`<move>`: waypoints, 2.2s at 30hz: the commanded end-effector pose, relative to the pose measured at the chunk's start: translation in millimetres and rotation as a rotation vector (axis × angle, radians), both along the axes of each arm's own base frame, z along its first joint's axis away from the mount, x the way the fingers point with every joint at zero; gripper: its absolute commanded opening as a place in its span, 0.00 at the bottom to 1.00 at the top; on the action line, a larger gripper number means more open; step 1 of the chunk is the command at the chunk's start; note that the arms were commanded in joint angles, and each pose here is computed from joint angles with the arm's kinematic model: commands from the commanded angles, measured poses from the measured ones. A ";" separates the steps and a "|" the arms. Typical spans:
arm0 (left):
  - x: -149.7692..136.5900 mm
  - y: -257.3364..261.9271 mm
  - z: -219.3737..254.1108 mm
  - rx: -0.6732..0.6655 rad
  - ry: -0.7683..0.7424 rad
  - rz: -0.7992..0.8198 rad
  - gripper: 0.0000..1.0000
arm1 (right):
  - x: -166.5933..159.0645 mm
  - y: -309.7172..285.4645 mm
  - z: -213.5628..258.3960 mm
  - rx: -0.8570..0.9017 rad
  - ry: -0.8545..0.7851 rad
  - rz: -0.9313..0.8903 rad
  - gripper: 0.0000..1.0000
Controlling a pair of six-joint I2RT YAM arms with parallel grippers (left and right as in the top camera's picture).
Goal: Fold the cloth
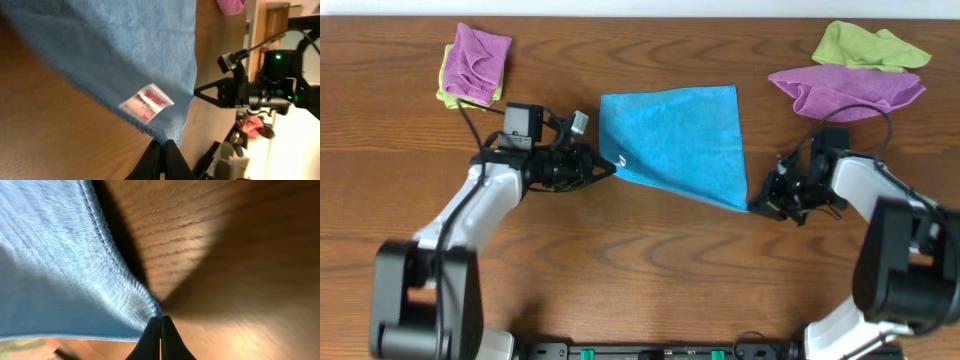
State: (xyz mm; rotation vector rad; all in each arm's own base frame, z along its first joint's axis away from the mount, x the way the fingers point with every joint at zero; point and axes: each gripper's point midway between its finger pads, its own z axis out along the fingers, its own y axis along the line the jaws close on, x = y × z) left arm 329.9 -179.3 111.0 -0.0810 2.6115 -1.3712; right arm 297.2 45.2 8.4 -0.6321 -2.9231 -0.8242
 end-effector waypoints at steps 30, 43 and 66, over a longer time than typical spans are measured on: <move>-70.6 27.6 -44.1 0.195 0.103 0.041 0.46 | 32.4 34.1 82.2 -0.072 -0.296 0.076 0.02; -76.8 18.4 -69.5 0.107 -0.023 0.015 0.66 | 25.6 34.2 80.0 -0.070 -0.265 0.077 0.02; -86.1 2.8 -116.4 0.032 0.084 -0.065 0.60 | 21.3 34.3 78.8 -0.069 -0.245 0.078 0.01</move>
